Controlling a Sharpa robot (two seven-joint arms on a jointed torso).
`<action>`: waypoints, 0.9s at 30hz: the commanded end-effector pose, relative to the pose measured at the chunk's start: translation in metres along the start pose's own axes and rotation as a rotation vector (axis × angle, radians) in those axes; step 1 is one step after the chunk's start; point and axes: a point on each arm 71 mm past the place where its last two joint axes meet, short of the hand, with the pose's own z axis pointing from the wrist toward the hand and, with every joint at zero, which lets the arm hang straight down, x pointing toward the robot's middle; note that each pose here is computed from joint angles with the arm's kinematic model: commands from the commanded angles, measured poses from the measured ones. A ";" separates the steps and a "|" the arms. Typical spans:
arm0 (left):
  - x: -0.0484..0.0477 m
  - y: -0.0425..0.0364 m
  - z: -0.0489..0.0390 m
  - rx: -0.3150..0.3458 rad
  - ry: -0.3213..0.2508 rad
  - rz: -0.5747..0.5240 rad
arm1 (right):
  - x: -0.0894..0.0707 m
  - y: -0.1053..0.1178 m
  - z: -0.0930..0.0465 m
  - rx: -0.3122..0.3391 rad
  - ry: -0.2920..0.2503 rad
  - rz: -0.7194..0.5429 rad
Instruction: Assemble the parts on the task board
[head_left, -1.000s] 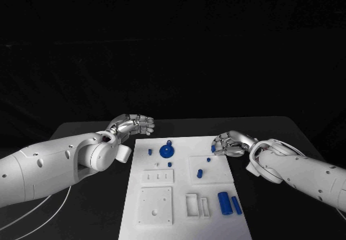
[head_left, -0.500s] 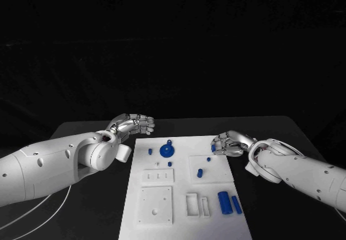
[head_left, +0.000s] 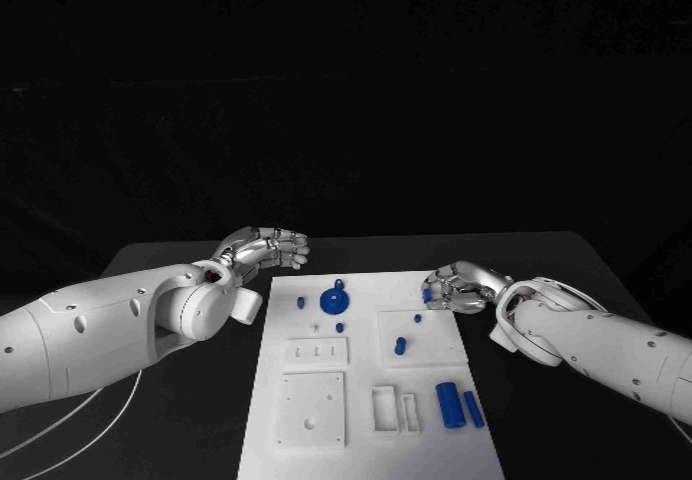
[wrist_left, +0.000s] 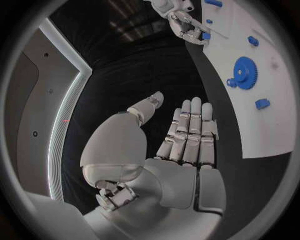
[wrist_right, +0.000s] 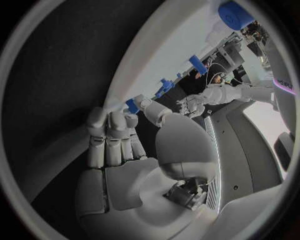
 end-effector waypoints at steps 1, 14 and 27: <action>0.0026 -0.0011 0.0002 0.008 0.019 -0.001 | 0.002 0.001 0.000 -0.011 0.016 -0.007; 0.0024 -0.0010 -0.0001 0.007 0.020 -0.001 | 0.002 0.002 0.001 -0.009 0.008 -0.010; 0.0023 -0.0011 -0.0005 0.007 0.020 0.002 | 0.000 0.002 0.001 -0.001 -0.026 -0.014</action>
